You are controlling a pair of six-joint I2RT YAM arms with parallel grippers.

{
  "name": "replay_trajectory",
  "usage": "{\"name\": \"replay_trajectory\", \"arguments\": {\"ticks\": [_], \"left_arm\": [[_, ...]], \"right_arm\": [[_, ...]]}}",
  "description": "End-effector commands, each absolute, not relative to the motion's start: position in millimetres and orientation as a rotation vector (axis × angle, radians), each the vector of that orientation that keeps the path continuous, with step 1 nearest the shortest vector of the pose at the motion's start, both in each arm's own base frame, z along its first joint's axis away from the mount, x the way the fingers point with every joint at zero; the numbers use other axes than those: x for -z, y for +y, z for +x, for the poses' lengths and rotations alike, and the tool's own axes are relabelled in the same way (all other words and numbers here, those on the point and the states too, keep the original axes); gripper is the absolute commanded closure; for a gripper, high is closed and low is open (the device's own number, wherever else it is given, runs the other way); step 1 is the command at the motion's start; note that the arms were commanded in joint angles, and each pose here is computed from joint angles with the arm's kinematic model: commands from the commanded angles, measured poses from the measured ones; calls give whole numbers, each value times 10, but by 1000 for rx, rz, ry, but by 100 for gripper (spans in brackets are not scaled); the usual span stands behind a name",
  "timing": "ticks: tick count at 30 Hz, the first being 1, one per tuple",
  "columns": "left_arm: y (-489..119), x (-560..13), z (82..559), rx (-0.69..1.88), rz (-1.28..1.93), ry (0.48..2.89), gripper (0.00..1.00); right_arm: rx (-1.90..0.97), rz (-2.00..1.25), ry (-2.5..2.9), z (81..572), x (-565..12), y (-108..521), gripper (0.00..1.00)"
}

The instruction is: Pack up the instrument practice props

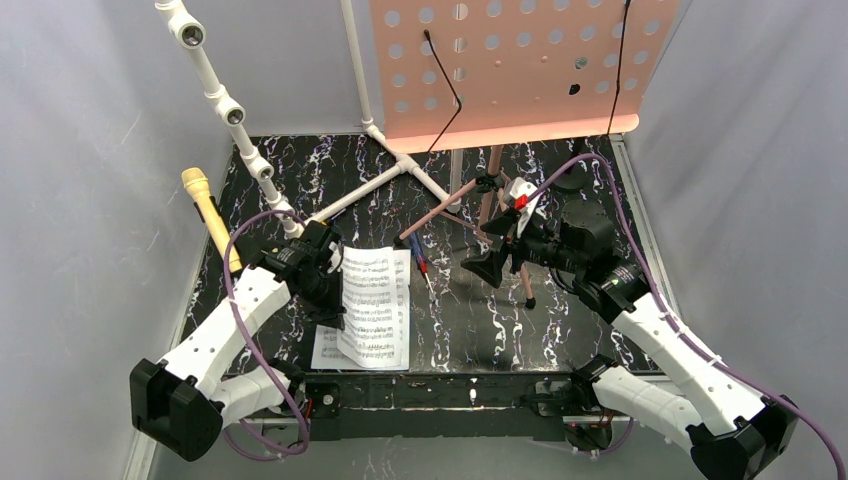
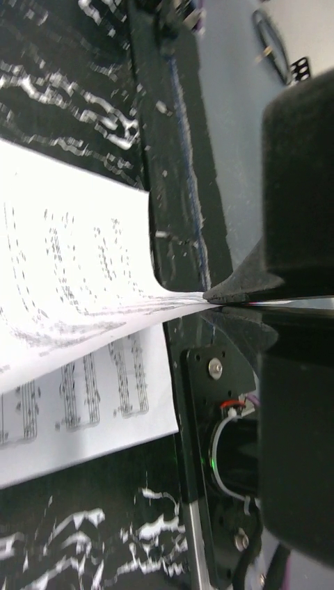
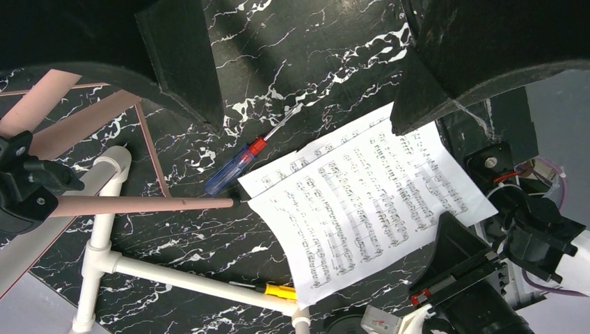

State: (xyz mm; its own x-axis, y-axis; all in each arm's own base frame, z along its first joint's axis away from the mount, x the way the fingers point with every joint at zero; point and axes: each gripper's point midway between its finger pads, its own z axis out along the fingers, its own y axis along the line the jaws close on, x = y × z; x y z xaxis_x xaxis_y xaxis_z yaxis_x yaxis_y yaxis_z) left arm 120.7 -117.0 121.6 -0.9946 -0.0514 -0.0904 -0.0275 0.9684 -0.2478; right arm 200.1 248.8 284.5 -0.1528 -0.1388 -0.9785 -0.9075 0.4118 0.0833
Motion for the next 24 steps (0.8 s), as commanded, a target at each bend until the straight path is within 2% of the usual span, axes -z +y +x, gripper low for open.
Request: {"name": "replay_trajectory", "arguments": {"ticks": [1,7,24], "left_arm": [[-884,-1062,1224,116,-100,3034,100],[-950,-1014,1297,120,-87,3064,100],[-1231,-1044,1043,235,93,3127,100]], "right_arm": [[-876,-957,1552,2034,-2880,2512,1],[-873,-961,1553,2043,-2870,2520,1],[-889,-974,1554,2072,-2814,2589,1]]}}
